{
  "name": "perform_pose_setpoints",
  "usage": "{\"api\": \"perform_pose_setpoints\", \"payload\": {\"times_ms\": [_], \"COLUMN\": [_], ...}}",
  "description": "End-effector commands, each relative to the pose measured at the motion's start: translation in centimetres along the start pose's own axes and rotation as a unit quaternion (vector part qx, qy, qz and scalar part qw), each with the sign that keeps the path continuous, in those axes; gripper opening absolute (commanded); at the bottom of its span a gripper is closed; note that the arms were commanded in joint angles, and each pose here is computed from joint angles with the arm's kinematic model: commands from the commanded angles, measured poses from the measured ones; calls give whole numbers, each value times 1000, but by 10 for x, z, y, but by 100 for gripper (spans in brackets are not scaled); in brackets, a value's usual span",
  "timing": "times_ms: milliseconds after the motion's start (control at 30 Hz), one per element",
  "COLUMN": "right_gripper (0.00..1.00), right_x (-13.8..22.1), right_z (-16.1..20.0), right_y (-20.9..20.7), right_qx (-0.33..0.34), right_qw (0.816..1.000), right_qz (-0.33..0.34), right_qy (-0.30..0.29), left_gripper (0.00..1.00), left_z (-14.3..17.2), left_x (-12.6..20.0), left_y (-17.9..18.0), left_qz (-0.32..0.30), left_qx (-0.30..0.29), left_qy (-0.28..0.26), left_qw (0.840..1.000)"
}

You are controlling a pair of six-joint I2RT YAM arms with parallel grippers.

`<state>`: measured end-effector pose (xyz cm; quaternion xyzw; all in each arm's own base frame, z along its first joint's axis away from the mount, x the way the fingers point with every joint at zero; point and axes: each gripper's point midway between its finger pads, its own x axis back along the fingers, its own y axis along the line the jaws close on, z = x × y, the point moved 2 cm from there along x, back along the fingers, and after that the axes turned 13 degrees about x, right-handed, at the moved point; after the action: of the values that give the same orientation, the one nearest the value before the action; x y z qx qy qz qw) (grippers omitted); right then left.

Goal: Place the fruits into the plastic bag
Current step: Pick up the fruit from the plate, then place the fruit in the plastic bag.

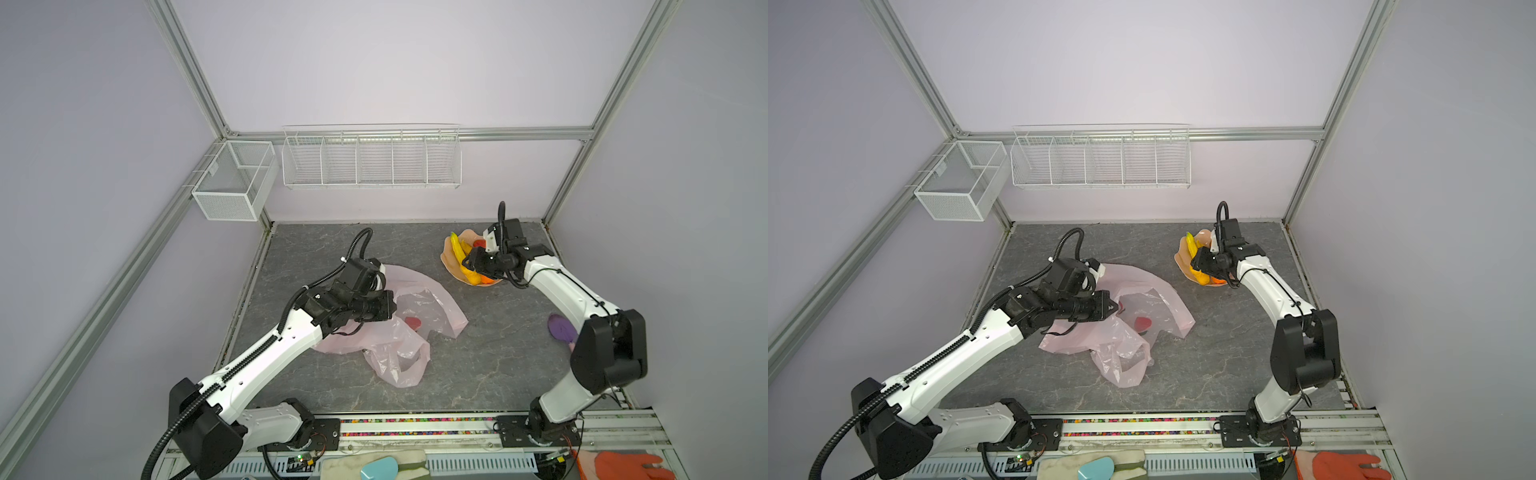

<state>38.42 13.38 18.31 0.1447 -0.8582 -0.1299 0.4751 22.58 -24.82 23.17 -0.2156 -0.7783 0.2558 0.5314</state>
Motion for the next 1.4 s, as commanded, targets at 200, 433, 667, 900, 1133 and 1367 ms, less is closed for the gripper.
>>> {"api": "perform_pose_setpoints", "payload": {"times_ms": [200,433,667,900,1133,1367], "right_gripper": [37,37,36,33,32,31], "right_x": [53,80,87,85,65,40], "right_z": [76,139,175,177,178,181], "right_y": [12,9,8,31,64,101], "right_qx": [-15,-20,-22,4,46,93], "right_qw": [999,998,996,989,986,983], "right_qz": [-39,-52,-82,-142,-158,-159], "right_qy": [-27,-30,-31,-29,-7,17], "left_gripper": [0,0,0,0,0,0], "left_z": [-8,-10,-10,-8,-8,-6], "left_x": [-2,-4,-6,-8,-7,-7], "left_y": [-9,-12,-13,-12,-14,-14], "left_qz": [8,10,12,11,14,16], "left_qx": [-6,-6,-4,-2,-2,-2], "left_qy": [-1,2,5,12,14,18], "left_qw": [1000,1000,1000,1000,1000,1000]}}
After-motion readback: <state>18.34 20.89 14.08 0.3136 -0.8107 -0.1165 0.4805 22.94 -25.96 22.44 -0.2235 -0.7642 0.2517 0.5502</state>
